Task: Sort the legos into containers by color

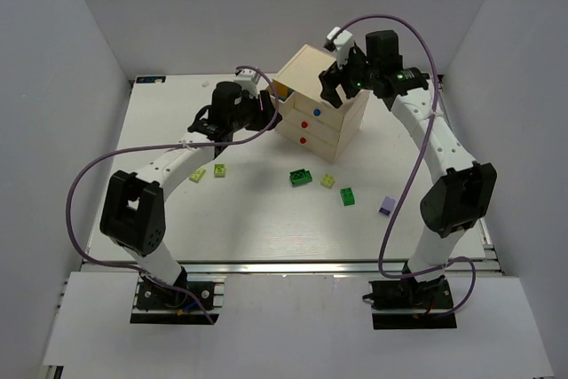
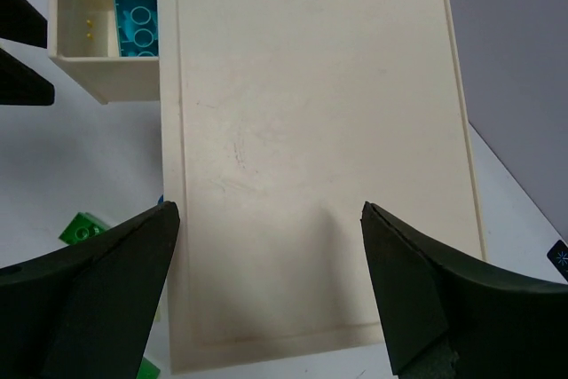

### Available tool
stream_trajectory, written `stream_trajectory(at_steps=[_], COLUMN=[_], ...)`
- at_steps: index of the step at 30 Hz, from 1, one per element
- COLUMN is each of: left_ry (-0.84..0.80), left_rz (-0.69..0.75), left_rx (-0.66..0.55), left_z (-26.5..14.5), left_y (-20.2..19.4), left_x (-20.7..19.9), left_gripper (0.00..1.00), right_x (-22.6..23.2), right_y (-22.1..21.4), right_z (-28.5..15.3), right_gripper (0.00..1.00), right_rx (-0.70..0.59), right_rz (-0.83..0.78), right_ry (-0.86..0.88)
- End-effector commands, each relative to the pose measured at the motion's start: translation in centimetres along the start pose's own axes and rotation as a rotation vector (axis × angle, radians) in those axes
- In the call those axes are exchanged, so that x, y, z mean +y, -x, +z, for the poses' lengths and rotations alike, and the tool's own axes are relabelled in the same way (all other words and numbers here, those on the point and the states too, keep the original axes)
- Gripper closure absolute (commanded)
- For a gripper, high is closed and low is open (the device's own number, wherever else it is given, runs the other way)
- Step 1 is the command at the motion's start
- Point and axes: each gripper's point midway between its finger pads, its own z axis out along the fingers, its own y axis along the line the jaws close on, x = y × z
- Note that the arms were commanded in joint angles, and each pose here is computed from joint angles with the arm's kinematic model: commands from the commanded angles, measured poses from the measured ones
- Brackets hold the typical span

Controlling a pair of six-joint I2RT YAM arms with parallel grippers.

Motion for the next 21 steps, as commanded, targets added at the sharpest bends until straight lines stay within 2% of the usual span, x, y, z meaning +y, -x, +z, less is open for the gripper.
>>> stream_trajectory(at_steps=[1, 13, 21], left_ry=[-0.061, -0.040, -0.025], left_rz=[0.063, 0.099, 0.113], left_rx=[-0.056, -0.057, -0.065], left_z=[0.1, 1.4, 1.7], left_y=[2.8, 3.4, 3.8], left_x=[-1.4, -0.9, -0.5], left_gripper=[0.39, 0.40, 0.40], right_x=[-0.3, 1.4, 3.1], right_y=[0.7, -0.3, 0.8], right_z=[0.2, 1.4, 0.8], right_gripper=[0.12, 0.11, 0.11], right_rx=[0.019, 0.054, 0.015], right_rz=[-0.019, -0.042, -0.050], right_ry=[-0.031, 0.028, 0.074])
